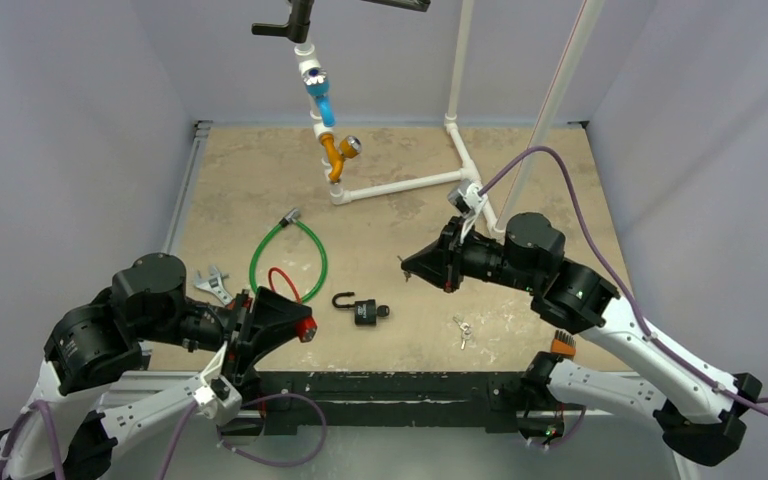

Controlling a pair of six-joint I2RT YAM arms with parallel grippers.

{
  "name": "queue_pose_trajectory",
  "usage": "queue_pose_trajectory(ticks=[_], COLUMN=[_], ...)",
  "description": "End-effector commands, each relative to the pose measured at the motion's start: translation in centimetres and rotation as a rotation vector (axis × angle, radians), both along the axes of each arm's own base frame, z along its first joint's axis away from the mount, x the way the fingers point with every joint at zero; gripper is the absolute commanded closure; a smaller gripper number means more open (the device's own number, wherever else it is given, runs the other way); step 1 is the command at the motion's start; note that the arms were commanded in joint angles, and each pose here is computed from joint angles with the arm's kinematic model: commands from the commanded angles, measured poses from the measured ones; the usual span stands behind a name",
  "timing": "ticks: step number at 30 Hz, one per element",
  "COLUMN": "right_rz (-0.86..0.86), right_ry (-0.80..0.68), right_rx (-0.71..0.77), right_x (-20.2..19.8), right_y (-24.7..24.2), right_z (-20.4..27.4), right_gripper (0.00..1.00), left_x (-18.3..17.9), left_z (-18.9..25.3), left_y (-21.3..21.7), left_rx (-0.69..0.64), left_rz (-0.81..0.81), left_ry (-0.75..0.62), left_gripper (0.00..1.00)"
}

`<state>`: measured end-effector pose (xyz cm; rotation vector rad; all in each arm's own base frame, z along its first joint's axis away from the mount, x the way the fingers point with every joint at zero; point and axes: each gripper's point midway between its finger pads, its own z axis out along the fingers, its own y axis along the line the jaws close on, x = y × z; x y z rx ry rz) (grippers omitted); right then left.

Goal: Unlock with the key
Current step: Pick up the lock from the center of the board, then place the lock at the center of the board.

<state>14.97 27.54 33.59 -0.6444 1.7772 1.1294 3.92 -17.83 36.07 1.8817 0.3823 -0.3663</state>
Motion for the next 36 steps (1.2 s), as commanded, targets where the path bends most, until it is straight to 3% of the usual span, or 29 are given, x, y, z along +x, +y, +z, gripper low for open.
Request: queue_pose_trajectory(ticks=[1,16,25,32,36], right_rz=[0.093,0.312,0.347,0.239,0.189], right_ry=[-0.081,-0.135,-0.09,-0.048,-0.011], right_rx=[0.039,0.02,0.03,-0.025,-0.033], right_x=[-0.7,-2.8,-3.7,-2.8,-3.1], right_y=[1.1,3.0,2.9,1.5,0.4], right_z=[2.6,4.0,2.6,0.3,-1.3], right_gripper=[1.0,1.0,1.0,1.0,1.0], left_x=[-1.9,-1.0,5.1,7.3,7.8], left_z=[3.6,5.9,3.1,-7.0,-12.8], left_y=[-0.5,-2.3,-3.6,-4.3,-4.6], left_rx=[-0.116,-0.223,-0.17,0.068,0.195], left_rz=[-0.13,-0.113,0.071,0.12,0.161], left_ry=[-0.103,-0.041,-0.286,-0.156,0.019], left_gripper=[1.0,1.0,1.0,1.0,1.0])
